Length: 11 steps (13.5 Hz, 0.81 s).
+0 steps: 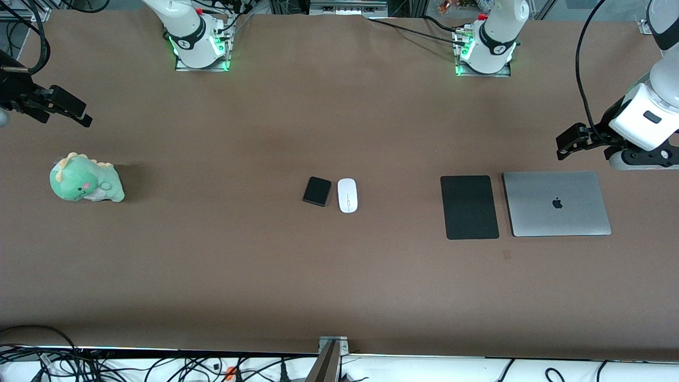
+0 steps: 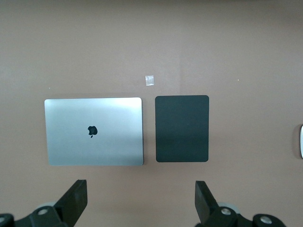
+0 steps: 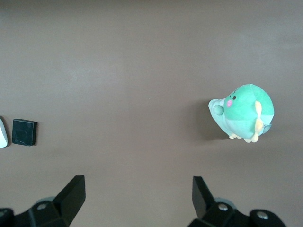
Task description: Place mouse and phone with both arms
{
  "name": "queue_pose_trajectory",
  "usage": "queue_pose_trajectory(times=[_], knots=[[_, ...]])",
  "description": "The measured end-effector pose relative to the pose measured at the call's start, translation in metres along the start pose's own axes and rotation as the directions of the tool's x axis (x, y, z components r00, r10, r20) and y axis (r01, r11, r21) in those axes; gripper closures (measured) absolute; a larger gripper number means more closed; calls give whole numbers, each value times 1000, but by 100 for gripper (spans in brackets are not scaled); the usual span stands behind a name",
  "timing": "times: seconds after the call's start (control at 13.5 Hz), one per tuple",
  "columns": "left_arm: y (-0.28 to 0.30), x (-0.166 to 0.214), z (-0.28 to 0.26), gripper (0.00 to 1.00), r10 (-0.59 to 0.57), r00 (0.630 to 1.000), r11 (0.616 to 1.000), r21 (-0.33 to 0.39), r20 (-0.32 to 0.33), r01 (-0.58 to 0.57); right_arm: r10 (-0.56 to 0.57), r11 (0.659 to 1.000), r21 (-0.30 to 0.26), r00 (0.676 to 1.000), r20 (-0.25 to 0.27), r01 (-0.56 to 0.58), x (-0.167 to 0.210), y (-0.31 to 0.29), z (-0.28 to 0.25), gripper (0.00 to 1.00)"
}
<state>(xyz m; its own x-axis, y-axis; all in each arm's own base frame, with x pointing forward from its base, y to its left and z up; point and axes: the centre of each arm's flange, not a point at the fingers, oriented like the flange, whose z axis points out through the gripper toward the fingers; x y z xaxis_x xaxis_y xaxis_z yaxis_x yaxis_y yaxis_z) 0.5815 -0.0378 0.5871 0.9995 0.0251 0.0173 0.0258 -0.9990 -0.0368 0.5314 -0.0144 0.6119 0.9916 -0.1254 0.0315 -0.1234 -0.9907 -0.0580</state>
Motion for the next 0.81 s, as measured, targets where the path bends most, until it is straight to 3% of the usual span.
queue_pose_trajectory(times=[0.81], knots=[[15,-2,-1,0,26,1000,1000,-2,0,-26,-6,1000,-1,1000,10,6,2,-4,5,0]])
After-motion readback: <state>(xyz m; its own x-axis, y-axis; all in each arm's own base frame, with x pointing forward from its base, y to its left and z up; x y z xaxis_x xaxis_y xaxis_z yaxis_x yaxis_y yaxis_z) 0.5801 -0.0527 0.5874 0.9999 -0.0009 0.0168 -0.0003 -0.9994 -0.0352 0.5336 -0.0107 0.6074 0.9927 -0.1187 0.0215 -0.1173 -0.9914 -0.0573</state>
